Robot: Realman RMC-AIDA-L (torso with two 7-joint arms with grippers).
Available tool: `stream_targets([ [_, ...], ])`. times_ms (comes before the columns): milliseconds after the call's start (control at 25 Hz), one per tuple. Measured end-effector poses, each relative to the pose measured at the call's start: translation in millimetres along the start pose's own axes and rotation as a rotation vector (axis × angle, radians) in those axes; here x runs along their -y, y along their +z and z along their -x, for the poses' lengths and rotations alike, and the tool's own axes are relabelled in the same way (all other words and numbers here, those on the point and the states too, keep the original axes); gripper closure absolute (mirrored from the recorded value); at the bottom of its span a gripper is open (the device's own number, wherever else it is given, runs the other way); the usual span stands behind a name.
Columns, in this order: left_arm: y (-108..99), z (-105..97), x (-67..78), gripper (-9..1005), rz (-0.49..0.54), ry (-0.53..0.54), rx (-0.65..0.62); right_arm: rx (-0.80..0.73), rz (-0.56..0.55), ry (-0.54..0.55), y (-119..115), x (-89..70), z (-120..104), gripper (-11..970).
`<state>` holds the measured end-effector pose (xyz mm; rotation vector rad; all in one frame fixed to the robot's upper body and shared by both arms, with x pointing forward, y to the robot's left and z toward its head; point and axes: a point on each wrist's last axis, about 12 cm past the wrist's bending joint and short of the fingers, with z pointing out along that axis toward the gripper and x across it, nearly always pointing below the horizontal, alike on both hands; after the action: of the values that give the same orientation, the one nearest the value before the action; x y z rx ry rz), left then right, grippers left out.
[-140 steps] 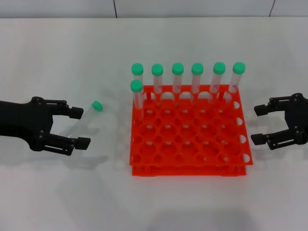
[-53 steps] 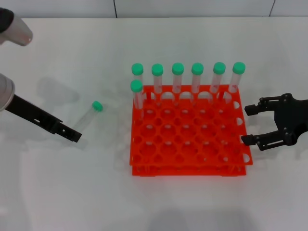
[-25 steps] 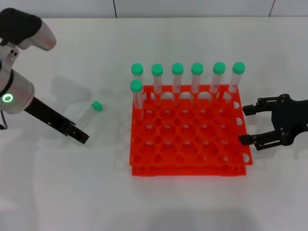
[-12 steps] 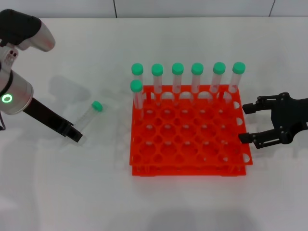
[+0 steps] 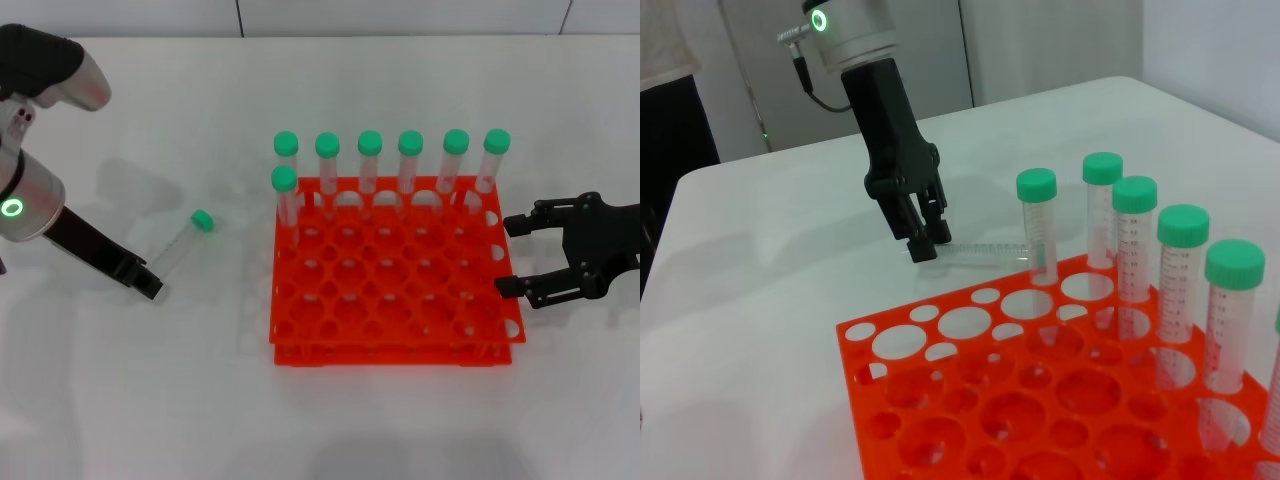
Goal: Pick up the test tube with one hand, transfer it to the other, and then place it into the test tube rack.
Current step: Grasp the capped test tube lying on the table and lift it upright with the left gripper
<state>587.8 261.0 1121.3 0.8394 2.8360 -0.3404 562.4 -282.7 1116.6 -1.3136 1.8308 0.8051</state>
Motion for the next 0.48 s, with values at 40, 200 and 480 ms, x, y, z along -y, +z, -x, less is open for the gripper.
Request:
stream_targets([
  [40, 0.6, -0.2, 0.3, 571, 0.001, -0.001, -0.003, 0.000, 0.000, -0.001, 0.0, 0.0, -0.1, 139],
  [200, 1.1, -0.4, 0.3, 574, 0.005, -0.005, -0.005, 0.001, 0.000, -0.004, 0.7, -0.7, -0.7, 138],
  [480, 3.7, 1.6, -0.2, 579, 0.011, -0.009, 0.000, 0.002, 0.000, -0.003, 1.2, -1.4, -1.4, 139],
])
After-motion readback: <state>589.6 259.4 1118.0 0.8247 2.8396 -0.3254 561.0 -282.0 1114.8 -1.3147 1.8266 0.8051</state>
